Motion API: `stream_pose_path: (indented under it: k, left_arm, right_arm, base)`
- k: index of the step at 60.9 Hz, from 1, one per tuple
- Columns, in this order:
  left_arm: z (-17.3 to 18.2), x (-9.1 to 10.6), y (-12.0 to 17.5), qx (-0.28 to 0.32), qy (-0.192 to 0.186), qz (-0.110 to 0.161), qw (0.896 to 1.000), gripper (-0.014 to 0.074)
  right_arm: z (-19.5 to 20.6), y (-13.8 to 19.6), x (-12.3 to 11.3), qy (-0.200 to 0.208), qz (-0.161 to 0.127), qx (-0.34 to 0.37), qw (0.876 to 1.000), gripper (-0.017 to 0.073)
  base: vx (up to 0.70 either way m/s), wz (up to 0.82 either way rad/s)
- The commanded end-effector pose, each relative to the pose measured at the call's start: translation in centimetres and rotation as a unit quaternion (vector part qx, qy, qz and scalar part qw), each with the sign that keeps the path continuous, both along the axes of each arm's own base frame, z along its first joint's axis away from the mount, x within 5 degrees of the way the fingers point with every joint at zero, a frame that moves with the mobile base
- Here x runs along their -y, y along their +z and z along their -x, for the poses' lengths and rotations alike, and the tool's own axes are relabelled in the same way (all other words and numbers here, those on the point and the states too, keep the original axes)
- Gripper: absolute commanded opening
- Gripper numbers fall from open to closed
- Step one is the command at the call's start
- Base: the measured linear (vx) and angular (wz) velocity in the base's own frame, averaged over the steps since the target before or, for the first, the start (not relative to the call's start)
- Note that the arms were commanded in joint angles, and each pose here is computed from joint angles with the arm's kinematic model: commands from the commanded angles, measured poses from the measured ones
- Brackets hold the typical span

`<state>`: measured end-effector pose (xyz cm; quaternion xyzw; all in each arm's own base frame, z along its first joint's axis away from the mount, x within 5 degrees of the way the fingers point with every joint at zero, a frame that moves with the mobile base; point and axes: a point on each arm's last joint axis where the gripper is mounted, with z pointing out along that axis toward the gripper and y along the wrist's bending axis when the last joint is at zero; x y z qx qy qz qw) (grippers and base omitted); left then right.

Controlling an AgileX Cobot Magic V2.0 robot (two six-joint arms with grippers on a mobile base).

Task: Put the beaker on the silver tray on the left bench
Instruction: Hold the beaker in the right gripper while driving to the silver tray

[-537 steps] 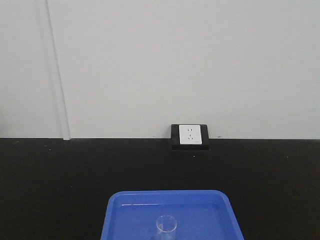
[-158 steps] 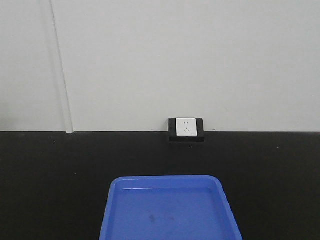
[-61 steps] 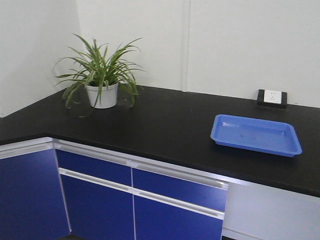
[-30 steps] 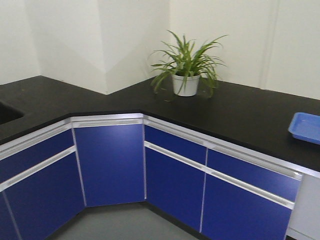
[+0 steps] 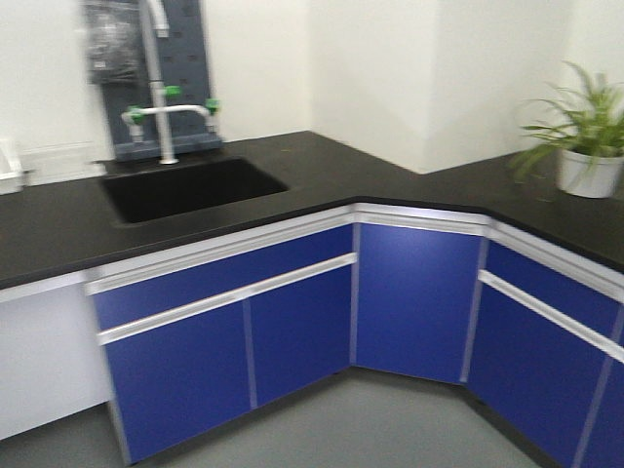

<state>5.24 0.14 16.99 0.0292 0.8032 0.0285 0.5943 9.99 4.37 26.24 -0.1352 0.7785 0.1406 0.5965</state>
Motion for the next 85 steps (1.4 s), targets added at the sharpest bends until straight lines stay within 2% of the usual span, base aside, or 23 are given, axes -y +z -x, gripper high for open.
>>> stream_pose_path:
  k: [1, 21, 44, 85]
  left_arm:
    - [-0.18, 0.08, 0.03, 0.031, -0.005, 0.002, 0.999, 0.0001]
    - [-0.18, 0.08, 0.03, 0.031, -0.005, 0.002, 0.999, 0.0001]
    - [-0.18, 0.08, 0.03, 0.031, -0.005, 0.002, 0.999, 0.0001]
    - [-0.18, 0.08, 0.03, 0.031, -0.005, 0.002, 0.999, 0.0001]
  right_arm:
    - [-0.15, 1.61, -0.29, 0.012, -0.017, 0.049, 0.999, -0.001]
    - [-0.15, 1.6, -0.29, 0.012, -0.017, 0.048, 0.999, -0.001]
    - [-0.15, 1.59, -0.28, 0.012, -0.017, 0.048, 0.999, -0.001]
    - [-0.15, 1.6, -0.29, 0.012, -0.017, 0.048, 0.999, -0.001]
  base:
    - [-0.18, 0.7]
    - [-0.13, 0.53]
    - [-0.02, 0.25]
    - [0.16, 0.42]
